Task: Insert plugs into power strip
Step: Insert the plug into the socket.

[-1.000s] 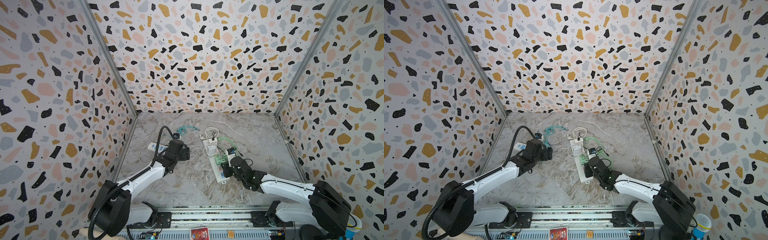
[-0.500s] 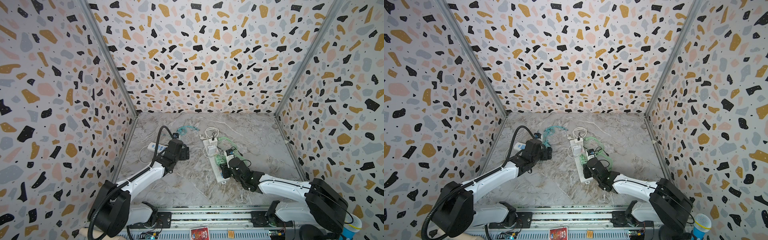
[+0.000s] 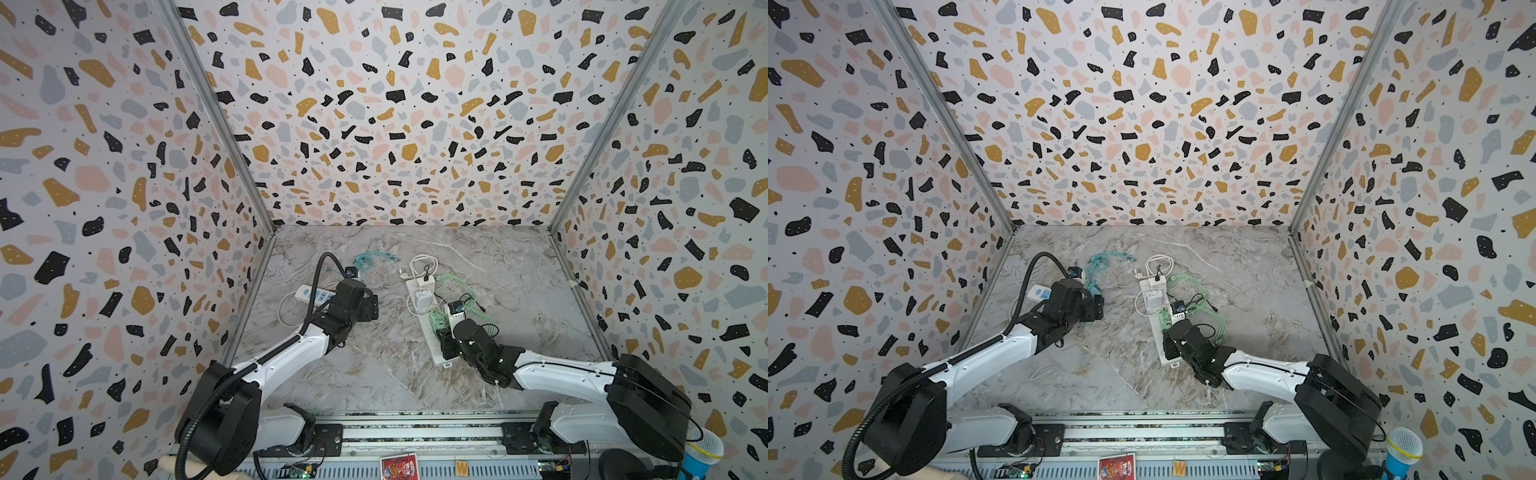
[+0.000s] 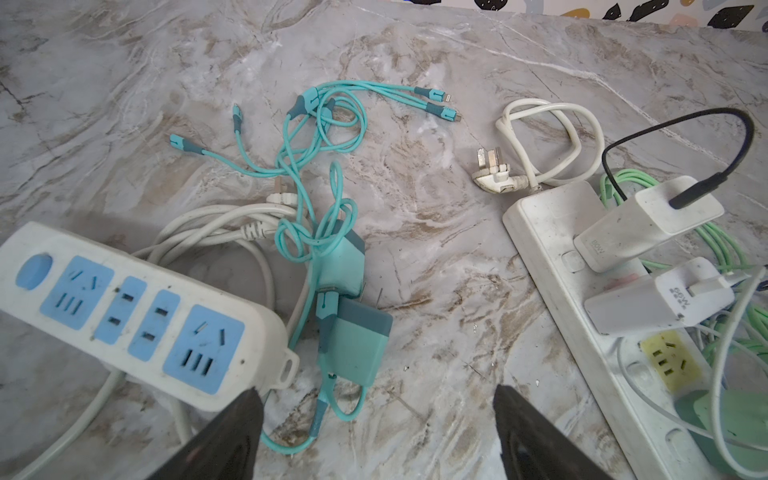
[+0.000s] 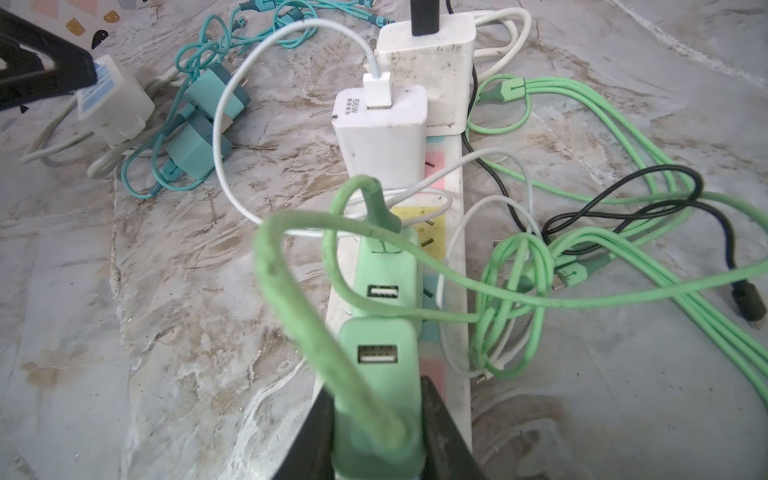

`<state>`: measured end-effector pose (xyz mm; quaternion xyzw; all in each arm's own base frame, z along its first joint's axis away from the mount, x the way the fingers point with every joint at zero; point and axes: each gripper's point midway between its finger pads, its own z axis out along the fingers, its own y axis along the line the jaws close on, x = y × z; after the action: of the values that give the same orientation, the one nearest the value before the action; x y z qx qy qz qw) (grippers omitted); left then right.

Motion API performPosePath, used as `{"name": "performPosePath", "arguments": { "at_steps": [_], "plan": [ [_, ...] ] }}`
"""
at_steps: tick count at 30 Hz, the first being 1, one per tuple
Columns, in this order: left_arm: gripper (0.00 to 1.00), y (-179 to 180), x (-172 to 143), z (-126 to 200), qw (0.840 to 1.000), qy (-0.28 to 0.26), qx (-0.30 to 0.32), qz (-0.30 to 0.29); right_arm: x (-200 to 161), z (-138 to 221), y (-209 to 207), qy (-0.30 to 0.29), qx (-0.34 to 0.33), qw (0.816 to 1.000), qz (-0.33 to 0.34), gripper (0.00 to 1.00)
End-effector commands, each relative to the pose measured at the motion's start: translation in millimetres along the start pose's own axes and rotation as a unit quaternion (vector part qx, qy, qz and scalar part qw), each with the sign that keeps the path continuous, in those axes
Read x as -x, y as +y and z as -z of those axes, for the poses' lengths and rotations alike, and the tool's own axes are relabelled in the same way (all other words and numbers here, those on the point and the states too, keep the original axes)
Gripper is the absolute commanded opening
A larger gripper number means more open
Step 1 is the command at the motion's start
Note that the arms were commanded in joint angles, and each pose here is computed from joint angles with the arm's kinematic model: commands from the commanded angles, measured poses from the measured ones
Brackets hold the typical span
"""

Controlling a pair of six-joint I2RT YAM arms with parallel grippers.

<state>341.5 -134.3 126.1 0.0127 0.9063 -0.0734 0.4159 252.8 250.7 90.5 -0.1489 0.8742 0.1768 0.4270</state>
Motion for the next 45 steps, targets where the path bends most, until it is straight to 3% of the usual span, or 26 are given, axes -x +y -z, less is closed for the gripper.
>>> {"name": "performPosePath", "arguments": {
  "at_steps": [1, 26, 39, 45],
  "plan": [
    [0.88, 3, 8, 5, 1.0, -0.019, 0.001, 0.004, -10, -1, -8, 0.011, -0.021, 1.0, 0.003, 0.14],
    [0.88, 5, 7, 6, 1.0, -0.02, 0.002, 0.006, -19, -5, -22, 0.021, -0.061, 0.998, 0.013, 0.13],
    [0.88, 11, 21, 14, 0.999, -0.038, 0.018, 0.007, -57, -8, -19, 0.143, -0.107, 0.981, 0.079, 0.12],
    [0.98, 31, 30, 26, 0.996, -0.057, 0.057, 0.022, -70, -15, -25, 0.194, -0.14, 0.968, 0.077, 0.12]
  ]
}}
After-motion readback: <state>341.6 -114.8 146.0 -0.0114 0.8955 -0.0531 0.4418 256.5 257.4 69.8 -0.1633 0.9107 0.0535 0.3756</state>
